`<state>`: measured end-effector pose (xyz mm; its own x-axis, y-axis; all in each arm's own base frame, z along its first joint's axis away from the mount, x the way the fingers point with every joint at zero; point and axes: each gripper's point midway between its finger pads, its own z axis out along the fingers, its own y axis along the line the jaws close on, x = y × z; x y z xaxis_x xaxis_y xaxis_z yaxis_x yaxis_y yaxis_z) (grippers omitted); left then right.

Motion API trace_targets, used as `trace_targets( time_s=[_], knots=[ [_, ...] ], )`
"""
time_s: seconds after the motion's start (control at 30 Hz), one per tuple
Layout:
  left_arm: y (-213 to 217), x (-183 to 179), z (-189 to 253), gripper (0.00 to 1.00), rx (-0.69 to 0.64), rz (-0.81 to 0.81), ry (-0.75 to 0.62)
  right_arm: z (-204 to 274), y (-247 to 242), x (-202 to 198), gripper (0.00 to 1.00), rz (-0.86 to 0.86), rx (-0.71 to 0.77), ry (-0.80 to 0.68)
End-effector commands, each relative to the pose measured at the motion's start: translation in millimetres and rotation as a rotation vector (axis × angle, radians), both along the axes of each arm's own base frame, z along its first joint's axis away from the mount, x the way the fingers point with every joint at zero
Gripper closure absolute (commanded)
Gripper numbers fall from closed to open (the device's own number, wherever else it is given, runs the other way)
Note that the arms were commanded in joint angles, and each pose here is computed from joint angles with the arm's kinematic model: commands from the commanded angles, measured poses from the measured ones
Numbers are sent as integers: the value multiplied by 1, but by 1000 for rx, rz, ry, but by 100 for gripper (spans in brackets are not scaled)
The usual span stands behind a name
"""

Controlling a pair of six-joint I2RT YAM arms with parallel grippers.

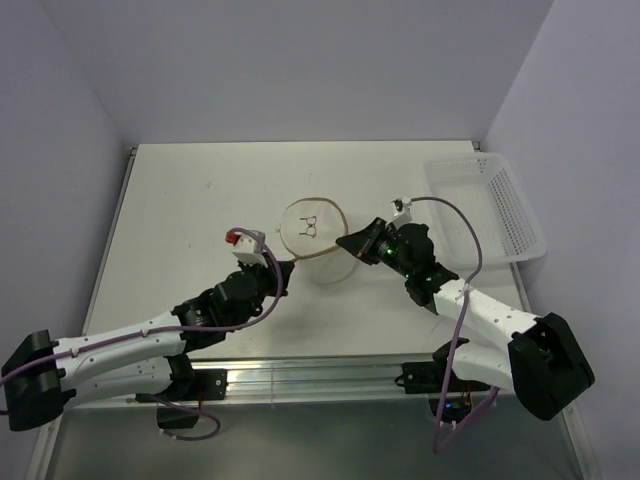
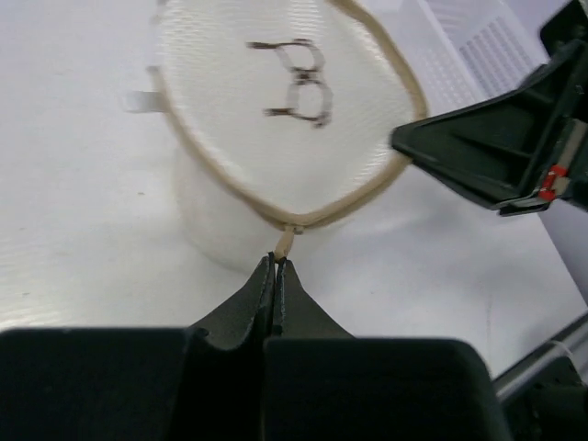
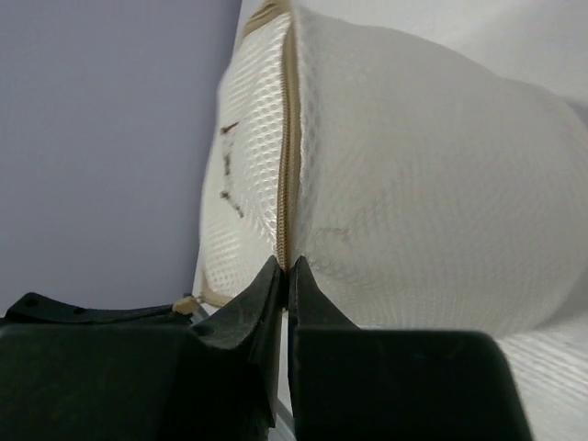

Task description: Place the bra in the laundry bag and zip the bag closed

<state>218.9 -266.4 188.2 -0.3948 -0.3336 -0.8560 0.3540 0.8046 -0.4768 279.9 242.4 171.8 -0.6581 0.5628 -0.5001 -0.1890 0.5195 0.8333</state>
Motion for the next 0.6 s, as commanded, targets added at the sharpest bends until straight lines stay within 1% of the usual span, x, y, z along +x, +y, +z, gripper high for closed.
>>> trace_targets(
  time_s=[0.0, 0.03, 0.1, 0.13, 0.17, 0.2, 0.23, 0.27, 0.3, 0.33, 0.37, 0.4, 0.43, 0.47, 0.5, 0.53, 0.57],
  knots=[
    [38, 7, -9, 100, 54, 125, -1, 18, -26, 30, 100, -66, -33, -72],
    [46, 9, -5, 100, 43, 145, -6, 16, -27, 32, 100, -48, -36, -64],
    [57, 8, -9, 100, 57, 169, -2, 18, -40, 46, 100, -85, -59, -69],
    [58, 8, -3, 100, 43, 169, -13, 13, -39, 50, 100, -63, -73, -54],
    [58, 7, 0, 100, 35, 162, -19, 22, -39, 56, 100, -56, -69, -69],
    [52, 6, 5, 100, 14, 141, -27, 20, -39, 59, 100, -50, -78, -54],
    [48, 7, 5, 100, 13, 127, -26, 18, -35, 60, 96, -25, -85, -41],
    [42, 7, 10, 100, 6, 111, -30, 26, -30, 61, 86, -11, -85, -54],
    [35, 7, 12, 100, -6, 97, -32, 24, -22, 55, 61, 8, -93, -47],
    [27, 7, 9, 100, 4, 79, -27, 27, -20, 53, 50, 1, -99, -58],
    [21, 7, 12, 100, -7, 62, -34, 23, -22, 51, 45, -11, -121, -65],
    [15, 6, 12, 100, -13, 45, -37, 25, -21, 48, 44, -8, -120, -70],
    [6, 8, 10, 100, -20, 29, -34, 24, -22, 47, 45, -15, -107, -66],
    [4, 10, 8, 100, -15, 32, -32, 16, -27, 47, 48, -39, -118, -56],
    [5, 16, 6, 100, -6, 43, -33, 14, -30, 47, 56, -52, -128, -48],
    [-5, 19, 1, 100, 7, 0, -28, 11, -35, 48, 55, -64, -138, -43],
    [-8, 24, -2, 99, 14, -8, -21, 9, -35, 48, 51, -65, -140, -39]
  ],
)
